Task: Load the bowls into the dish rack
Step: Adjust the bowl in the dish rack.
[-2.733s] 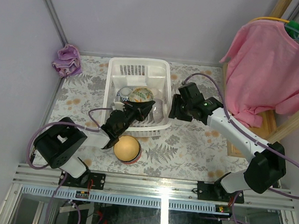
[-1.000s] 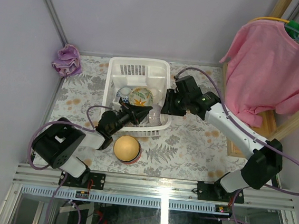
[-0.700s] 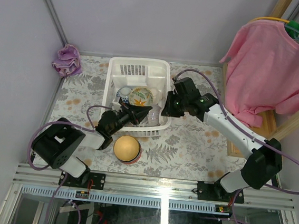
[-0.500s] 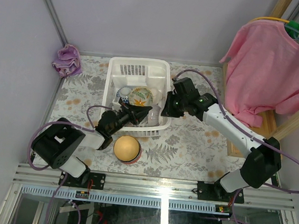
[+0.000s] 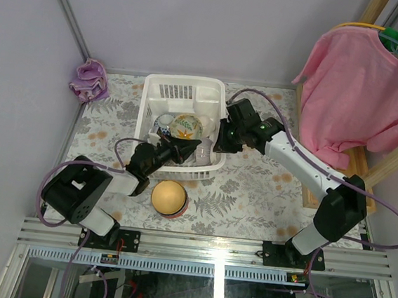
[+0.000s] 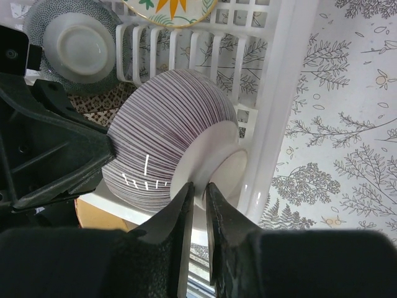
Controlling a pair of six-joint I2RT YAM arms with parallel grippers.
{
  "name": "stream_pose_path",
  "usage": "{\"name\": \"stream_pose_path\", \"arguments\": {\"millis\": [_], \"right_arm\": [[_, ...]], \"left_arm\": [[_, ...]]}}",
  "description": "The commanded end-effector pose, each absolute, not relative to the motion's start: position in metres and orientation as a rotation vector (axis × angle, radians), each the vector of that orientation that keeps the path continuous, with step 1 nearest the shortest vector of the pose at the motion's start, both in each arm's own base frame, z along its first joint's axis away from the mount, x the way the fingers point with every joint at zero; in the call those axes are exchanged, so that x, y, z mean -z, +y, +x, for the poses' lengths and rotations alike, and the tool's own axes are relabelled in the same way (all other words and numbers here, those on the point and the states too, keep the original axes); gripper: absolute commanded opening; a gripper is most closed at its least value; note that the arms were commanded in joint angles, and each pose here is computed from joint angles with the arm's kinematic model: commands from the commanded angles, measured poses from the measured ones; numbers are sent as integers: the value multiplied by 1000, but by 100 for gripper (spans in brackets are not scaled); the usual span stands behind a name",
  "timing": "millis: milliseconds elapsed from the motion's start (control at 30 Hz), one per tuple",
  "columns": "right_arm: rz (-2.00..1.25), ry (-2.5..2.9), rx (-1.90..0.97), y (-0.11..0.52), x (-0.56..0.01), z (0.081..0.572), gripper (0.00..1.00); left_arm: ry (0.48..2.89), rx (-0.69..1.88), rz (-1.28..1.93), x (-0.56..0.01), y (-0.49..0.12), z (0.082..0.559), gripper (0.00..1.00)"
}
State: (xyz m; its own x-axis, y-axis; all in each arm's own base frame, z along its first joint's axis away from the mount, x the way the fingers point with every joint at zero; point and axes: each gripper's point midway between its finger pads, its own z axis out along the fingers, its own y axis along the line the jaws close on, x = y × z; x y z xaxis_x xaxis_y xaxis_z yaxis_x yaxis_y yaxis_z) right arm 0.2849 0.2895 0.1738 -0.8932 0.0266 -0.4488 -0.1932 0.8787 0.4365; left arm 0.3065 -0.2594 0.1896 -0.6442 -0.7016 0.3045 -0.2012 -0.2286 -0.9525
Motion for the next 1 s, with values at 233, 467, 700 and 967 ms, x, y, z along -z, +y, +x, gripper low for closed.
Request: {"name": "stream_pose_path", "arguments": {"millis": [233,467,700,967], "right_arm": [[-192,2436,-817,324,-231,304,19],[-203,2443,-823,329,-231,308,18],[-198,2451,-808,324,-227,304,18],[-196,2464,-783,317,-225,299,18]], "left_arm": [[2068,1640,-1132,-118,-261,297,2],[2107,1578,-1088,-114,-256,292,3],[2026,1673,-1101,-126,-255,296,0],[1910,1729,-1110,-156,-252,316,0]]}}
